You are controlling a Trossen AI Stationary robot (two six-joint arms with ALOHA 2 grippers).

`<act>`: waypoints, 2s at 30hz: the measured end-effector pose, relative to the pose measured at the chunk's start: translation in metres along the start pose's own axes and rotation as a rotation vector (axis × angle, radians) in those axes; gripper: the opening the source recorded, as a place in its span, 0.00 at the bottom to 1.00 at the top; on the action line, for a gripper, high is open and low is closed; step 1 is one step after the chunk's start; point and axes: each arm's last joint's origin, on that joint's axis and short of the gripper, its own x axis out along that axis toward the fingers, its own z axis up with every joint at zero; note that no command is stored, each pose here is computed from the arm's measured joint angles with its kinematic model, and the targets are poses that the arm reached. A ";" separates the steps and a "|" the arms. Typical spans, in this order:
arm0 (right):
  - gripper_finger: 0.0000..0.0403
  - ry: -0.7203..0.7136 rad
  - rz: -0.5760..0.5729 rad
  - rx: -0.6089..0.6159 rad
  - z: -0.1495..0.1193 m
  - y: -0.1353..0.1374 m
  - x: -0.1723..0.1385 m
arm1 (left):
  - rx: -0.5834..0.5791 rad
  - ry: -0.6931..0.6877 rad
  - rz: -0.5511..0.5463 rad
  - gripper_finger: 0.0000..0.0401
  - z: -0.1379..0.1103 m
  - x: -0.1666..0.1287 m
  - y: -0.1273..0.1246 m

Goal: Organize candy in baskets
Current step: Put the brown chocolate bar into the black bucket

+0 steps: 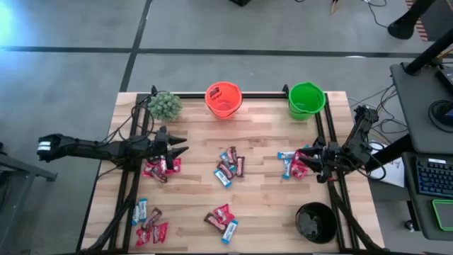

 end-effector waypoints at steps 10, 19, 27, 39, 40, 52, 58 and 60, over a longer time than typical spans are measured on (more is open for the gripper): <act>0.42 -0.055 -0.210 0.001 0.006 -0.005 -0.001 | -0.014 -0.044 -0.011 0.42 0.016 0.005 -0.005; 0.43 -0.057 -0.228 -0.002 0.006 -0.006 -0.001 | 0.092 0.081 0.018 0.45 0.051 0.020 -0.019; 0.44 -0.061 -0.227 -0.014 0.008 -0.006 -0.001 | 0.239 0.333 0.088 0.52 0.085 0.042 -0.032; 0.44 -0.093 -0.228 -0.047 0.027 -0.004 -0.002 | 0.360 0.694 0.104 0.54 0.091 0.078 -0.044; 0.44 -0.093 -0.228 -0.053 0.029 -0.004 -0.002 | 0.365 0.707 0.086 0.54 0.091 0.082 -0.046; 0.44 -0.097 -0.227 -0.065 0.038 -0.003 -0.002 | 0.458 0.849 -0.118 0.54 0.079 0.119 -0.058; 0.44 -0.095 -0.227 -0.071 0.038 -0.003 -0.002 | 0.491 0.841 -0.164 0.54 0.081 0.124 -0.061; 0.44 -0.094 -0.228 -0.072 0.038 -0.003 -0.002 | 0.493 0.842 -0.187 0.54 0.081 0.125 -0.062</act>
